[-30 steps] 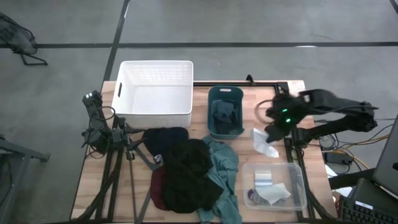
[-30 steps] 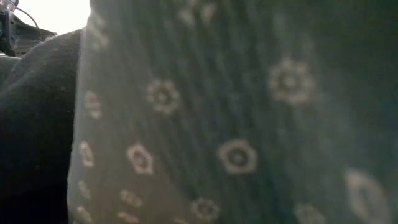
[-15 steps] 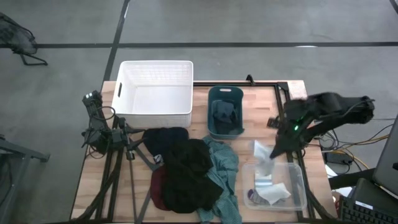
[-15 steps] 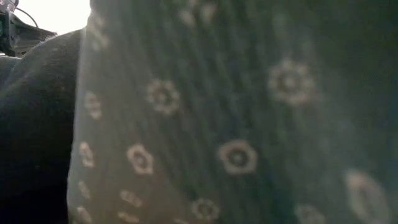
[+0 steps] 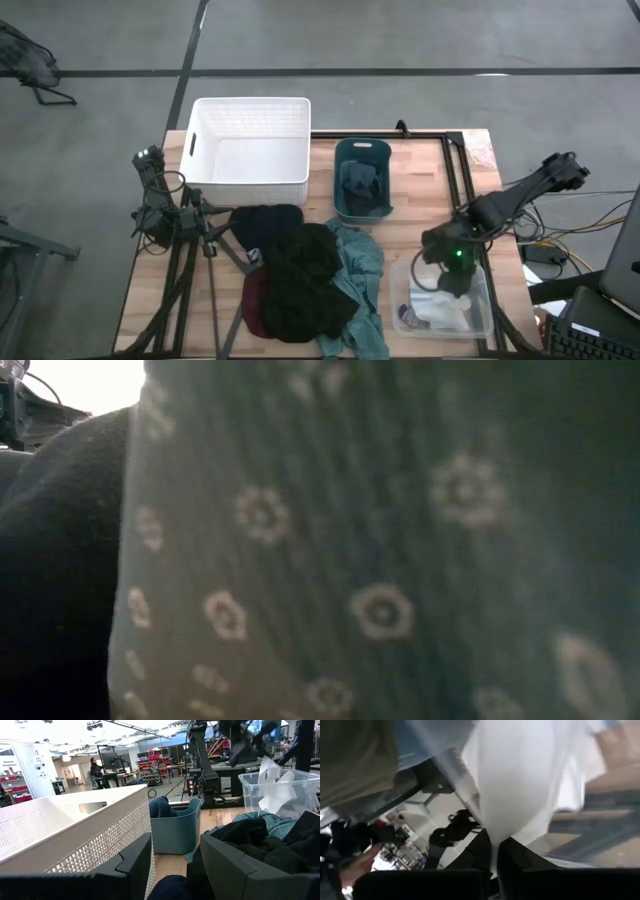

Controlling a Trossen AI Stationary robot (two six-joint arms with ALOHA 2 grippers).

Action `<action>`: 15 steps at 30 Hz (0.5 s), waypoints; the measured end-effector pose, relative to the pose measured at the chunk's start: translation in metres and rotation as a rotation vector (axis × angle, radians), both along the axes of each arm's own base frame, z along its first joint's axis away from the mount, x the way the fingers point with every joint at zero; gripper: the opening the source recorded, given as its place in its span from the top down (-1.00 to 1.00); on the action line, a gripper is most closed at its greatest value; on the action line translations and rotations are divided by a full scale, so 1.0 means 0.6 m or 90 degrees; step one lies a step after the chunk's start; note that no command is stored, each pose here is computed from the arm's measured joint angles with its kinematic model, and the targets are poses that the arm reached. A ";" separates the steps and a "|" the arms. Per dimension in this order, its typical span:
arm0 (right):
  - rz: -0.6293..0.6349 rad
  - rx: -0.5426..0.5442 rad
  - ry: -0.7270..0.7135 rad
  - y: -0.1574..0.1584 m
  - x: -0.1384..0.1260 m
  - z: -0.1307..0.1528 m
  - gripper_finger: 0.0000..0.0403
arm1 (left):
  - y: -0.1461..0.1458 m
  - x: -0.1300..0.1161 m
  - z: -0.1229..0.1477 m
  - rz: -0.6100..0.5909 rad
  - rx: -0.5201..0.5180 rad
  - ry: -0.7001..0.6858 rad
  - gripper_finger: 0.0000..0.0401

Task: Pick & Place Cloths
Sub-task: Put the black shirt into the white basket

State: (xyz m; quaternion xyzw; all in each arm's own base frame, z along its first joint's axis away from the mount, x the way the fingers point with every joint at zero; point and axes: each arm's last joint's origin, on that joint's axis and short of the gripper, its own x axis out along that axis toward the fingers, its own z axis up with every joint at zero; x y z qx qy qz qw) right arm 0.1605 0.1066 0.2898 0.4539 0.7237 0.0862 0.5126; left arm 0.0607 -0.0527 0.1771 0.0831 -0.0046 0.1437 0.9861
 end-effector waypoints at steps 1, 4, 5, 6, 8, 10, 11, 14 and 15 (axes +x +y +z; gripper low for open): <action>-0.003 -0.008 0.017 0.000 0.000 -0.011 0.89 | 0.000 0.000 0.000 0.000 0.000 0.000 0.12; 0.004 -0.022 0.035 -0.001 0.000 -0.032 0.75 | 0.000 0.000 0.000 0.000 0.000 0.000 0.12; 0.007 -0.024 0.035 -0.001 0.000 -0.035 0.69 | 0.000 0.000 0.000 0.000 0.000 0.000 0.12; 0.007 -0.024 0.034 -0.001 0.000 -0.036 0.62 | 0.000 0.000 0.000 0.000 0.000 0.000 0.12; 0.009 -0.025 0.034 -0.001 -0.001 -0.037 0.49 | 0.000 0.000 0.000 0.000 0.001 0.000 0.12; 0.015 -0.022 0.017 -0.005 0.001 -0.031 0.36 | 0.000 0.000 0.000 0.000 0.000 0.000 0.12; 0.016 -0.017 0.001 -0.007 0.003 -0.024 0.30 | 0.000 0.000 0.000 0.000 0.001 0.000 0.12; -0.010 -0.035 -0.049 -0.021 0.008 -0.007 0.19 | 0.000 0.000 0.000 0.000 0.001 0.000 0.12; -0.027 -0.049 -0.065 -0.027 0.011 -0.003 0.17 | 0.000 0.000 0.000 0.000 0.001 0.000 0.12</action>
